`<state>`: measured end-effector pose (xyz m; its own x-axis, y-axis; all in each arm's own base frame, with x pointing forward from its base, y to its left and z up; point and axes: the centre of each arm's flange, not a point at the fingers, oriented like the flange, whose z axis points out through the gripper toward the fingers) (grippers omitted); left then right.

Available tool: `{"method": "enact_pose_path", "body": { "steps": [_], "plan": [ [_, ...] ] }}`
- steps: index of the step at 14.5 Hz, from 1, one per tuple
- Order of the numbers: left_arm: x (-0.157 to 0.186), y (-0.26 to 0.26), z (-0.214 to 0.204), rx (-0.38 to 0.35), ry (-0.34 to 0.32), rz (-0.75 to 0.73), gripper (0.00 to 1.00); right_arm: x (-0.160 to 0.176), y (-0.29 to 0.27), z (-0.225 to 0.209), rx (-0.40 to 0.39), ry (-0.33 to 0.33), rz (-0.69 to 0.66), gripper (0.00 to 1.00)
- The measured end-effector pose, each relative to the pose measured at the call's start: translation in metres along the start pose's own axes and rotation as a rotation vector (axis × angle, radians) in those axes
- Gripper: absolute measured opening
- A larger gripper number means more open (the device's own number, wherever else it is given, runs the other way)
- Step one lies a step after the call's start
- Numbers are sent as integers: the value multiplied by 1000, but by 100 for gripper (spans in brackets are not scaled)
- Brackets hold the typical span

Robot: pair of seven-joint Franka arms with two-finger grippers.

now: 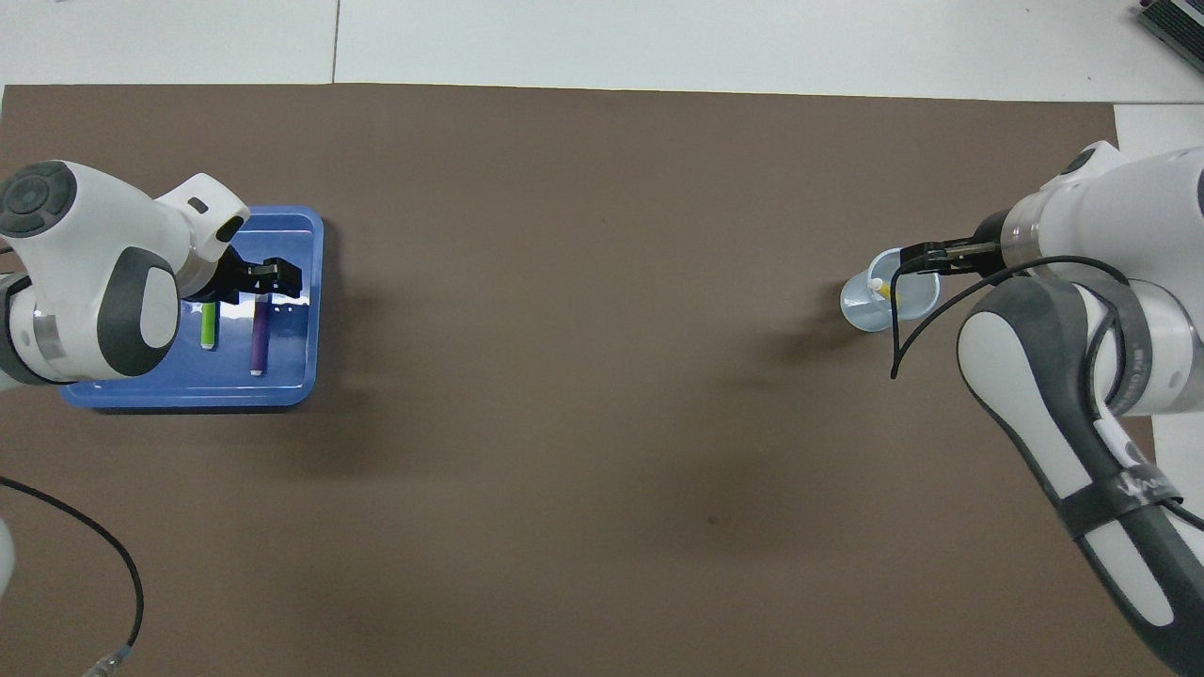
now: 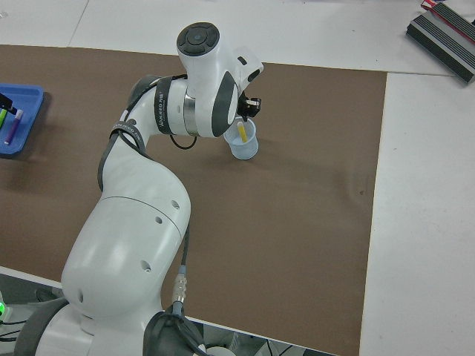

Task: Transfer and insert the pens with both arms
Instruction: 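Grasp the purple pen with the left gripper while the right gripper returns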

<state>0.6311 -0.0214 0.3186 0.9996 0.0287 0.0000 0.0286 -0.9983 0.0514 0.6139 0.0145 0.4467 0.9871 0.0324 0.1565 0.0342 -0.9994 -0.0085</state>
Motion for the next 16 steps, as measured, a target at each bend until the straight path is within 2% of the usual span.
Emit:
{"method": "enact_pose_path", "body": {
  "steps": [1, 2, 6, 8, 12, 14, 15, 16],
  "plan": [
    [-1, 1, 4, 0, -8, 2, 83, 0, 0, 0, 0, 0, 0, 97],
    [-2, 1, 9, 0, -17, 2, 79, 0, -2, -1, 1, 2, -3, 100],
    [-10, -1, 22, 3, -48, 10, 77, -2, -25, -13, 9, 7, -11, 100],
    [-11, -2, 22, 3, -56, 18, 77, -5, -44, -26, 27, 7, 37, 100],
    [-14, -6, 22, 5, -71, 50, 71, -13, -100, -46, 162, 1, 201, 100],
    [-15, -7, 19, 6, -73, 51, 54, -19, -130, -48, 188, -16, 263, 100],
    [-16, -8, 16, 8, -72, 51, 43, -21, -144, -49, 194, -21, 291, 100],
    [-16, -11, 16, 10, -73, 50, 28, -24, -156, -50, 202, -24, 323, 100]
  ]
}}
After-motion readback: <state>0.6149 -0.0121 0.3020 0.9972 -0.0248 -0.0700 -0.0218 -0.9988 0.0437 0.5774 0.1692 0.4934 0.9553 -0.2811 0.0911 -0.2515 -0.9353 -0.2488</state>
